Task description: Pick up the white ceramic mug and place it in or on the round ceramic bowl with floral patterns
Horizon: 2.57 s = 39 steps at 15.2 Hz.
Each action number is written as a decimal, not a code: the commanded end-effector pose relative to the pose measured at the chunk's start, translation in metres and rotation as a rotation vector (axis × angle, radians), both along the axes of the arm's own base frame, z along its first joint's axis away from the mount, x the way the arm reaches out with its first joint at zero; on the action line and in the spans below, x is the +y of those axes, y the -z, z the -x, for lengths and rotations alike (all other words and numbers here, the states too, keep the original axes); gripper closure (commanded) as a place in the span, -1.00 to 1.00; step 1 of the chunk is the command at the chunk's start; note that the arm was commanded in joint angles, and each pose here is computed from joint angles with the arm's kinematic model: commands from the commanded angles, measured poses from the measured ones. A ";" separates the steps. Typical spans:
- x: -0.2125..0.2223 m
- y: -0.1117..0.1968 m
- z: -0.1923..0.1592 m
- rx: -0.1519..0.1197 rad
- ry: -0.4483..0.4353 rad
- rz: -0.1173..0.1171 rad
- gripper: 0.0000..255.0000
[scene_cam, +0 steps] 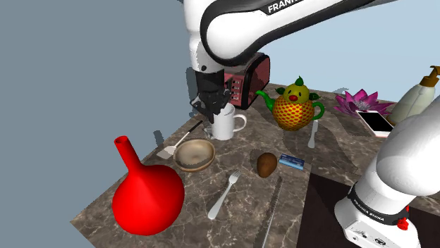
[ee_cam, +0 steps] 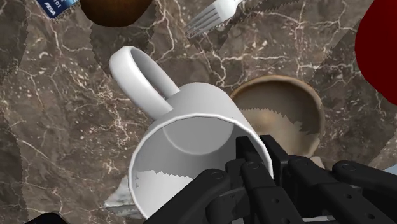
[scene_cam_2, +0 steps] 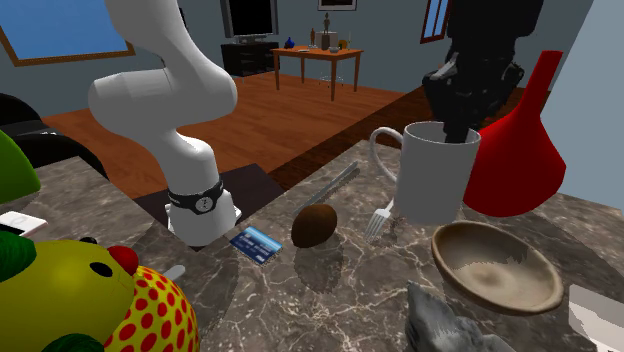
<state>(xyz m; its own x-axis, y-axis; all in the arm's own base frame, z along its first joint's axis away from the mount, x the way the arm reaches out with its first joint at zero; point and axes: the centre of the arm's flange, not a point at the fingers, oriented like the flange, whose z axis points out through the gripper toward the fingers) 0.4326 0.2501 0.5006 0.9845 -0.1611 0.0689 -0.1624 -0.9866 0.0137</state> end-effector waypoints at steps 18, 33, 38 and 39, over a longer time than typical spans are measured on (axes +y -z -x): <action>0.081 0.031 -0.058 0.000 0.001 -0.001 1.00; 0.081 0.080 -0.058 0.000 0.001 -0.001 1.00; 0.081 0.080 -0.058 0.000 0.001 -0.001 -1.00; 0.081 0.080 -0.058 0.000 0.001 -0.001 -1.00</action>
